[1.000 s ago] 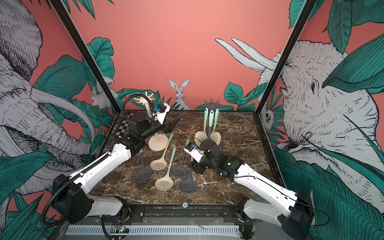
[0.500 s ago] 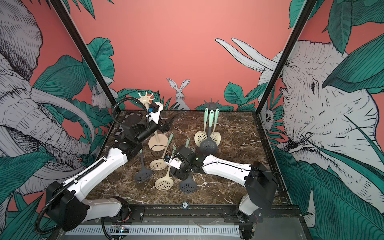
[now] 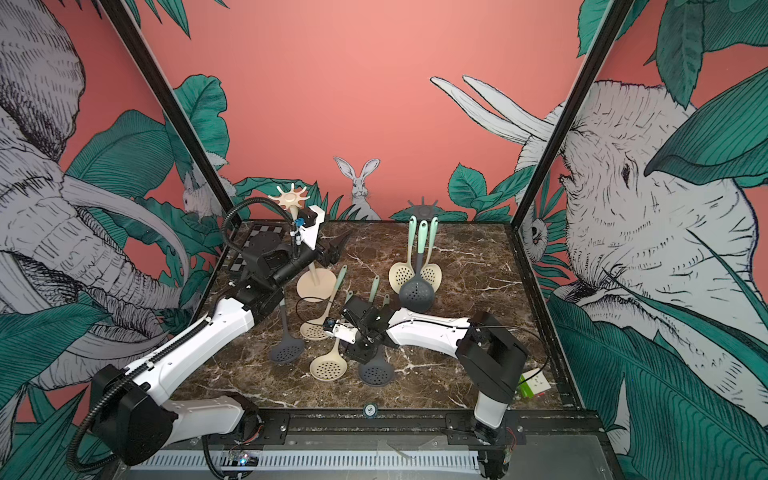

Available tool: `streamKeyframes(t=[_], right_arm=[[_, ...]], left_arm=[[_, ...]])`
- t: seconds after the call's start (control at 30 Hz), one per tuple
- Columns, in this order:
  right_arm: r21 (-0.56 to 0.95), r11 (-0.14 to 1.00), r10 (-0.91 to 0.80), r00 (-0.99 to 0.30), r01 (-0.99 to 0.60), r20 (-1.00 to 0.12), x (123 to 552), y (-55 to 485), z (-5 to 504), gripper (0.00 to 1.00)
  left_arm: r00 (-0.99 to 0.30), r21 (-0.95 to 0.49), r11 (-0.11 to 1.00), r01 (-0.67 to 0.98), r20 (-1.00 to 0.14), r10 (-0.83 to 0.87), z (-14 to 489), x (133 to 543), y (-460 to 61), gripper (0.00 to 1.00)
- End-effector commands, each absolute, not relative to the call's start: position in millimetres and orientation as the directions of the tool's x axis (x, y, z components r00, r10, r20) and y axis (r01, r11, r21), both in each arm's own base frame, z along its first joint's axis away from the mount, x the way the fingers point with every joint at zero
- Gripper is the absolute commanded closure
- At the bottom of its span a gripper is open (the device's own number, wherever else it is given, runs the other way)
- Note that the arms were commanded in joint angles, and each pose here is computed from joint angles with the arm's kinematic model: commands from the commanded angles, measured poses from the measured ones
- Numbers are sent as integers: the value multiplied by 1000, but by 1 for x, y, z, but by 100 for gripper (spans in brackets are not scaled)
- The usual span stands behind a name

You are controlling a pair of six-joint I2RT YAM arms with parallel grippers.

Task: Hang the skimmer on the kitchen utensil rack
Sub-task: Pick up the skimmer from the center of the board.

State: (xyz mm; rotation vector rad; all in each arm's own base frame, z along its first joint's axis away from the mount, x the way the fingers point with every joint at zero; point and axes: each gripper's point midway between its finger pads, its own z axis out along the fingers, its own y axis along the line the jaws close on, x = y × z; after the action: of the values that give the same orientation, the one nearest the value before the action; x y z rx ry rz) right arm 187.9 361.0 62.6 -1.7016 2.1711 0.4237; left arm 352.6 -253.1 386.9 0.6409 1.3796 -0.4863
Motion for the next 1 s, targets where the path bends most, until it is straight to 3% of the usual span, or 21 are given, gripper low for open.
streamKeyframes(t=[0.0, 0.07, 0.13, 0.23, 0.43, 0.6, 0.8, 0.97], right_arm=[[-13, 247, -875, -217, -969, -433, 194, 361, 60, 56], [-34, 263, -859, -218, -964, -463, 198, 361, 66, 77], [-58, 269, -841, -205, -961, -500, 200, 361, 77, 90], [-95, 259, -823, -169, -961, -542, 201, 359, 99, 99], [-201, 220, -754, -35, -954, -656, 196, 356, 166, 100], [-376, 204, -711, 128, -904, -692, 191, 347, 220, 100], [-611, 182, -740, 302, -771, -601, 187, 335, 263, 100], [-784, 127, -799, 405, -608, -444, 189, 335, 277, 100]], left_arm=[[177, 137, 756, 641, -984, 28, 400, 347, -244, 25], [178, 137, 757, 638, -984, 28, 401, 346, -243, 25], [179, 139, 758, 638, -983, 30, 402, 346, -242, 25], [176, 129, 757, 640, -984, 19, 407, 345, -241, 25], [154, 92, 745, 661, -988, -14, 420, 340, -241, 26], [81, 51, 732, 679, -997, -5, 422, 344, -246, 28], [-30, -27, 686, 728, -1000, -7, 423, 348, -261, 31], [-84, -71, 663, 745, -996, -13, 424, 356, -271, 33]])
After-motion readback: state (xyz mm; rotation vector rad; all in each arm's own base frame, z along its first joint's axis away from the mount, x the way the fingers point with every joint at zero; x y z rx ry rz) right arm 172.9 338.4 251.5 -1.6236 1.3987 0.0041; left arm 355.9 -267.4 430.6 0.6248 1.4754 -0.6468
